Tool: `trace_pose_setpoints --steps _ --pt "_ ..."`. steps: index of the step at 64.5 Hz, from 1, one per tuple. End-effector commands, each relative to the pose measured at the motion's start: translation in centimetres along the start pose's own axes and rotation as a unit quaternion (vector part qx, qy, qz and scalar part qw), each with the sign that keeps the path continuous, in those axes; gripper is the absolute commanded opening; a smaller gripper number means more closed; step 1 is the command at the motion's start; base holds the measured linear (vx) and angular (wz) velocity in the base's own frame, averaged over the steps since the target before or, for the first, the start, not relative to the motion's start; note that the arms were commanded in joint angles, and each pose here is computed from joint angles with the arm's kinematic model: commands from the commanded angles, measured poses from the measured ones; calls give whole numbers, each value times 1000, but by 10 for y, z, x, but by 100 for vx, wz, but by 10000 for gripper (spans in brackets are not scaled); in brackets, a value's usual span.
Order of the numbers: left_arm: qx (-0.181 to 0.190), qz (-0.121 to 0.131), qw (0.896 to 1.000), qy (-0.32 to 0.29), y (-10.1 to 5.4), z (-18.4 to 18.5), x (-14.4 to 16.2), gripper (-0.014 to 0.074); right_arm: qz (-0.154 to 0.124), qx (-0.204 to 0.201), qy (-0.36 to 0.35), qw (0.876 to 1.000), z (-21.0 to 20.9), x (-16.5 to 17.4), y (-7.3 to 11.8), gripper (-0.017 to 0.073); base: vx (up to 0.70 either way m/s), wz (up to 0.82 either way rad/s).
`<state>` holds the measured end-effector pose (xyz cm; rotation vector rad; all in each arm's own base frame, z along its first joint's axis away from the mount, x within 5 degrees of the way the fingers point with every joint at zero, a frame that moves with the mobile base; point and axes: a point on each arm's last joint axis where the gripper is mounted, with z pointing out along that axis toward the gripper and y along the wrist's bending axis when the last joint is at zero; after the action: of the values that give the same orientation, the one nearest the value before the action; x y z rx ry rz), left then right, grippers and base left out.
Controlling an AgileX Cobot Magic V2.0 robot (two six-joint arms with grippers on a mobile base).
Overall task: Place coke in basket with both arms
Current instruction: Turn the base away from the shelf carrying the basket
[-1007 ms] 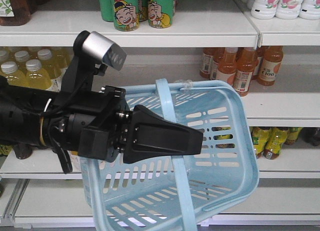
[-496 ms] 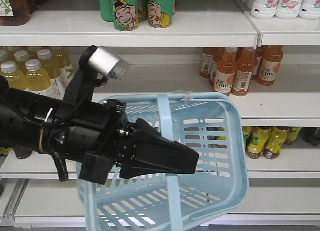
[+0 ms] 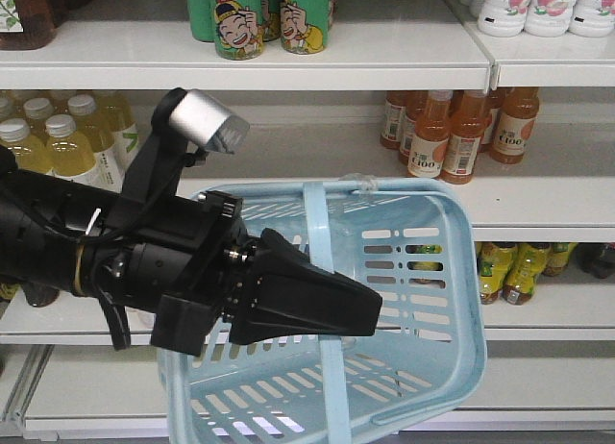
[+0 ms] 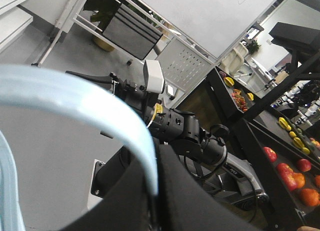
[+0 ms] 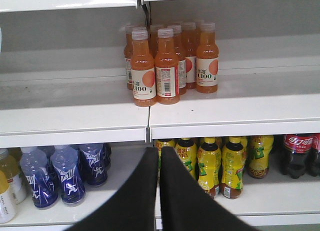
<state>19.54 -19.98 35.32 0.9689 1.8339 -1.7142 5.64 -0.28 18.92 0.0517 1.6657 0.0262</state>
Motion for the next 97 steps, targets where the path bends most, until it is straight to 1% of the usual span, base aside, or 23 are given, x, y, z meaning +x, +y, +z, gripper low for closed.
trace_pose_setpoints --steps 1,20,40,97 --pt "103 21 994 -1 -35 -6 -5 -7 -8 -10 -37 999 -1 -3 2 -4 -1 -3" --pt "103 21 994 -1 -35 -6 -5 -7 -8 -10 -37 999 -1 -3 2 -4 -3 -13" --pt "103 21 994 -1 -35 -6 -5 -7 -8 -10 -37 999 -1 -3 2 -4 -4 -34" --pt "103 21 994 -1 -35 -6 -5 -7 -8 -10 -37 999 -1 -3 2 -4 -4 -58"
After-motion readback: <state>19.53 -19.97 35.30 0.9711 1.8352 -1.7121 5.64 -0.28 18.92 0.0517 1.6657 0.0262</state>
